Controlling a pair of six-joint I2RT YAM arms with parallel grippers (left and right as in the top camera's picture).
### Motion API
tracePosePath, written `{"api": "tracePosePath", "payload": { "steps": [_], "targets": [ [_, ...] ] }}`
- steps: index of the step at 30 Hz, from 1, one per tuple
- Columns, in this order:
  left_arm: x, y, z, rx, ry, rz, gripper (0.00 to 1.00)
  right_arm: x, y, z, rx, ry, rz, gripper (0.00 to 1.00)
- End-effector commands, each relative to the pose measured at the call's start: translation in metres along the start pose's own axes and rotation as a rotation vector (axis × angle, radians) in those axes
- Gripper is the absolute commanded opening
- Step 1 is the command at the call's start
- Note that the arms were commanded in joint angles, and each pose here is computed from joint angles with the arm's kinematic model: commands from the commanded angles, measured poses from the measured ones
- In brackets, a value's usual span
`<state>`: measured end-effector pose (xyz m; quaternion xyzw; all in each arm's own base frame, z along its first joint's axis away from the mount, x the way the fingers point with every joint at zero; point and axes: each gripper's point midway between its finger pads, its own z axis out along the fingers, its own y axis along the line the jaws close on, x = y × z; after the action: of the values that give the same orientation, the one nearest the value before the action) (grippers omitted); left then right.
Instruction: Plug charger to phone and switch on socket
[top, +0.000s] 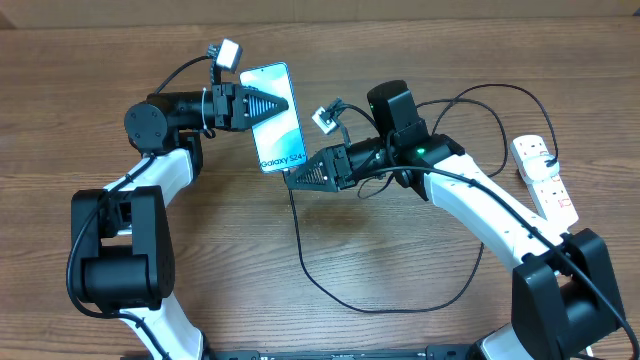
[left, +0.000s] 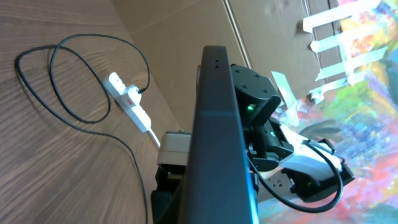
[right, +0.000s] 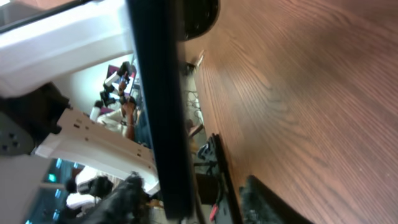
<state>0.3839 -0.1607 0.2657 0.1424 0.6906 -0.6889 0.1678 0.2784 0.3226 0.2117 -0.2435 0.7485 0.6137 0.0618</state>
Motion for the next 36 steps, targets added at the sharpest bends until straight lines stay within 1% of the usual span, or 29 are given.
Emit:
{"api": "tracePosePath", "payload": {
  "steps": [1,2,3,4,7,10,13,16,18,20,21,24,27,28,29,32,34,36],
  "targets": [
    [0.002,-0.006,0.001,-0.003,0.019,0.118,0.04,-0.004,-0.001,-0.014,0.013,-0.021,-0.033,0.69],
    [0.002,-0.006,0.001,-0.003,0.019,0.126,0.04,-0.006,-0.001,-0.020,0.021,-0.032,-0.028,0.73],
    [0.001,-0.005,0.001,-0.002,0.019,0.114,0.04,-0.009,0.003,-0.035,0.037,-0.059,-0.024,0.82],
    [0.001,-0.004,0.001,-0.003,0.019,0.103,0.04,-0.011,0.007,-0.044,0.060,-0.079,-0.016,0.88],
    [0.000,-0.002,0.001,-0.002,0.019,0.100,0.04,-0.009,0.014,-0.059,0.171,-0.118,0.005,0.89],
    [0.000,-0.001,0.001,-0.002,0.019,0.090,0.04,0.006,0.018,-0.069,0.368,-0.144,0.002,0.91],
    [-0.002,-0.001,0.002,0.001,0.009,0.084,0.04,0.021,0.021,-0.073,0.610,-0.173,-0.026,0.92],
    [-0.004,0.000,0.002,0.003,-0.003,0.069,0.04,0.024,0.022,-0.065,0.821,-0.227,-0.106,0.93],
    [-0.005,-0.001,0.003,0.006,-0.011,0.069,0.04,0.023,0.021,-0.053,0.905,-0.262,-0.137,0.95],
    [-0.005,-0.002,0.005,0.009,-0.009,0.068,0.04,0.023,0.015,-0.039,0.960,-0.287,-0.138,0.95],
    [-0.004,-0.002,0.006,0.010,-0.006,0.068,0.04,0.023,0.009,-0.034,0.997,-0.302,-0.129,0.93],
    [-0.003,-0.002,0.009,0.013,0.004,0.068,0.04,0.016,-0.012,-0.031,1.115,-0.349,-0.130,0.91],
    [-0.002,-0.003,0.010,0.015,0.008,0.061,0.04,0.007,-0.028,-0.019,1.136,-0.362,-0.136,0.85],
    [-0.002,-0.003,0.011,0.015,0.009,0.060,0.04,0.005,-0.032,-0.015,1.132,-0.363,-0.137,0.79],
    [-0.001,-0.003,0.011,0.016,0.012,0.061,0.04,0.003,-0.035,-0.012,1.129,-0.367,-0.139,0.70],
    [0.002,-0.002,0.012,0.013,0.029,0.062,0.04,-0.004,-0.035,-0.007,1.112,-0.391,-0.147,0.53],
    [0.003,-0.002,0.012,0.011,0.038,0.062,0.04,-0.007,-0.032,-0.006,1.099,-0.409,-0.139,0.45],
    [0.003,-0.002,0.012,0.012,0.037,0.066,0.04,-0.006,-0.030,-0.004,1.091,-0.415,-0.129,0.43]
  ]
}}
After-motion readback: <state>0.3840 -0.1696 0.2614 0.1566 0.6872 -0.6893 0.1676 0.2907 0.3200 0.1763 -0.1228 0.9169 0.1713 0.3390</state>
